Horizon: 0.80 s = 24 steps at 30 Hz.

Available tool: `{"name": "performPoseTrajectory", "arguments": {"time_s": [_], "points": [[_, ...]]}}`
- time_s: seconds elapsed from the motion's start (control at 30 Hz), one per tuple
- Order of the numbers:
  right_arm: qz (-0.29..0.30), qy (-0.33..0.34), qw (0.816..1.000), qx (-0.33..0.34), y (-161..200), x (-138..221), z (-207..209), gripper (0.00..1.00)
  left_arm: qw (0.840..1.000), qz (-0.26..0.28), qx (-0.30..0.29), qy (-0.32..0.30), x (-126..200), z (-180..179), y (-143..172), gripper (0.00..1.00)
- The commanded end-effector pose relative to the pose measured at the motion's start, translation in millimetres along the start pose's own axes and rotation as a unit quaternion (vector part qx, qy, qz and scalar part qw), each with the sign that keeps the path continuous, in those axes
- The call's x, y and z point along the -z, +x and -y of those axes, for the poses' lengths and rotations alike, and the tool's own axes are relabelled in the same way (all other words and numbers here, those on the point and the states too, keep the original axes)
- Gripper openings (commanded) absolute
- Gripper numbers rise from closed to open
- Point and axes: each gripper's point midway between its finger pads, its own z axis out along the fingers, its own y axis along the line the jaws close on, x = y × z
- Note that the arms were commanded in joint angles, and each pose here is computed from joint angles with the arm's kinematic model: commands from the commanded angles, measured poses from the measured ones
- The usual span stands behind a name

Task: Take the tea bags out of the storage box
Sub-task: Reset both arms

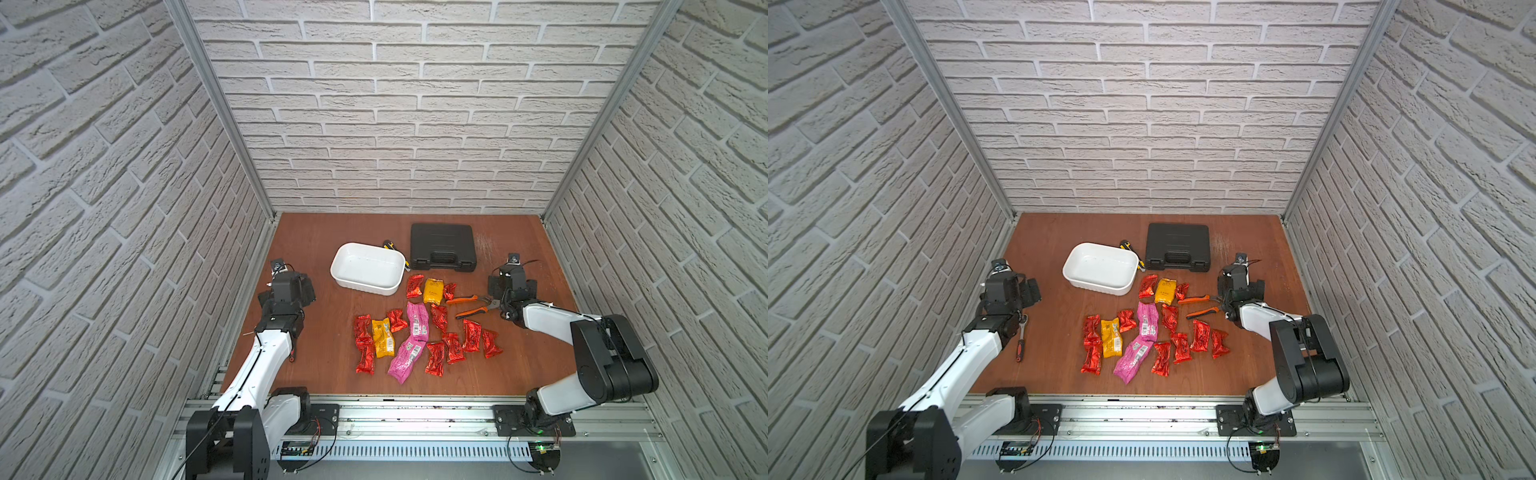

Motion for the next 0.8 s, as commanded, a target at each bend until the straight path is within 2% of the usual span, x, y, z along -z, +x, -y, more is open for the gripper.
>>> {"name": "performPoseTrajectory", "arguments": {"time_s": [0.0, 0.2, 0.27, 0.4, 0.5, 0.6, 0.77], "points": [[0.115, -0.066, 0.991, -0.011, -38.4, 8.5, -13.9, 0.98, 0.996, 0.083, -0.019, 0.04, -7.0, 16.1, -31.1, 0.98], [0.17, -0.106, 0.98, -0.019, -26.0, 15.1, -20.6, 0.98, 0.99, 0.102, -0.053, 0.081, -27.4, 37.3, -24.5, 0.98], [0.136, -0.117, 0.984, -0.017, -23.2, 12.7, -21.2, 0.98, 0.989, 0.101, -0.066, 0.088, -36.4, 42.4, -19.3, 0.98], [0.142, -0.123, 0.982, -0.023, -25.9, 11.8, -20.1, 0.98, 0.987, 0.106, -0.076, 0.093, -52.4, 47.0, -9.3, 0.98], [0.141, -0.124, 0.982, -0.023, -25.0, 11.3, -20.5, 0.98, 0.981, 0.122, -0.094, 0.119, -57.2, 56.6, -10.0, 0.98], [0.14, -0.123, 0.982, -0.023, -24.7, 10.5, -20.0, 0.99, 0.977, 0.118, -0.103, 0.146, -67.6, 66.9, 5.7, 0.98], [0.138, -0.124, 0.982, -0.024, -24.7, 10.2, -20.3, 0.98, 0.982, 0.111, -0.086, 0.129, -74.6, 57.5, 6.5, 0.98]]}}
